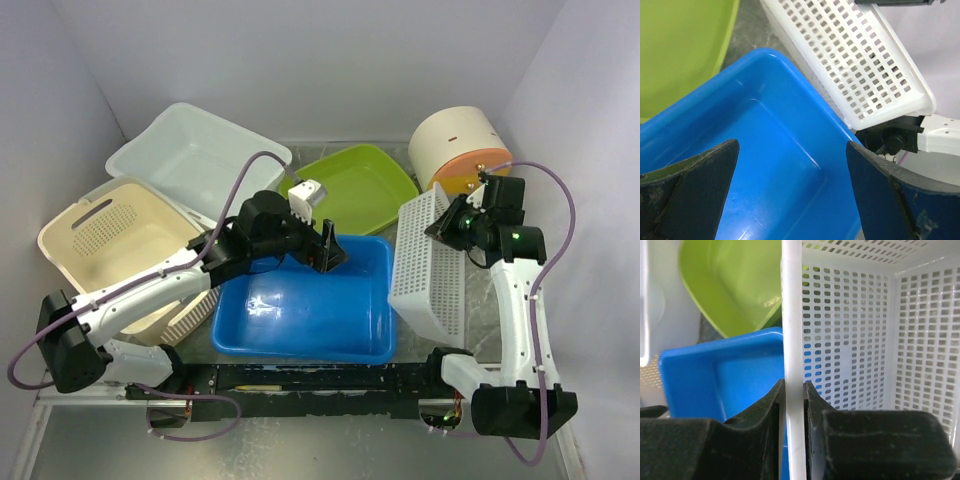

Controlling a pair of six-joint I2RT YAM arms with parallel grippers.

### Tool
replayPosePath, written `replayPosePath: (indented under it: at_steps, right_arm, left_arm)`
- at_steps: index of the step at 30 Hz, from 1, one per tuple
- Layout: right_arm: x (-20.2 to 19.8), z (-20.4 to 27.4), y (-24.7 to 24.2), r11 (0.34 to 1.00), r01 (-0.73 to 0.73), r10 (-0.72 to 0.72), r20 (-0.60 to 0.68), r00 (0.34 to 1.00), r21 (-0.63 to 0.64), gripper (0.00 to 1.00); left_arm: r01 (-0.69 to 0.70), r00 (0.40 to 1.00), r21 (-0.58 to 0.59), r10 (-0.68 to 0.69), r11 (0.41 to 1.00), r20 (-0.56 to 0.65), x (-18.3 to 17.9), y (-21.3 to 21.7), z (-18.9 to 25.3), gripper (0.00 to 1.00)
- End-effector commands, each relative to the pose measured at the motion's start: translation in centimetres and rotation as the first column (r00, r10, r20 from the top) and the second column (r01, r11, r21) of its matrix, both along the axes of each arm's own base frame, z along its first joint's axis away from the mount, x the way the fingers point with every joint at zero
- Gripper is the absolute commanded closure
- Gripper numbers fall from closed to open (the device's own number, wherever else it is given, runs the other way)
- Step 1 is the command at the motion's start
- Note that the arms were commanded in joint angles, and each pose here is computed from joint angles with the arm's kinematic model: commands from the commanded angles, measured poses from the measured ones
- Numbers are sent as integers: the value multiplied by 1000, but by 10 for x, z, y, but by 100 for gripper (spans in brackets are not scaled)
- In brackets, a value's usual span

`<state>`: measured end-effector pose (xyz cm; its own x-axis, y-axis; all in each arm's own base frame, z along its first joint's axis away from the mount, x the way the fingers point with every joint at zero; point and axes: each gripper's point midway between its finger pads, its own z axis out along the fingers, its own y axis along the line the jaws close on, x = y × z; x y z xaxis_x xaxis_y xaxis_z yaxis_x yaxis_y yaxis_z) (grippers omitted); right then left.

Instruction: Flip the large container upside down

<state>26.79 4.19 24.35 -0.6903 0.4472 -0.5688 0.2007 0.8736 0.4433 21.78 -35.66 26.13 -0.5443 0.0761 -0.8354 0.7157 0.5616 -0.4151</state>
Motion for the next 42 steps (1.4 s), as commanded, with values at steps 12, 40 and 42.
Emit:
replayPosePath:
  at_steps: [12, 40, 42]
  right_arm:
    - [0, -18, 10, 963, -16, 24, -25, 999, 267, 100]
    - [-25, -69, 5, 927, 38, -10, -77, 997, 374, 68]
    - [-25, -66, 5, 928, 25, 0, -68, 998, 372, 68]
  left_arm:
    - [279, 942, -174, -304, 944, -141, -32, -59, -10, 0]
    - [312, 860, -328, -412, 892, -302, -33, -116, -62, 2]
    - [312, 860, -323, -410, 893, -303, -32, -119, -64, 2]
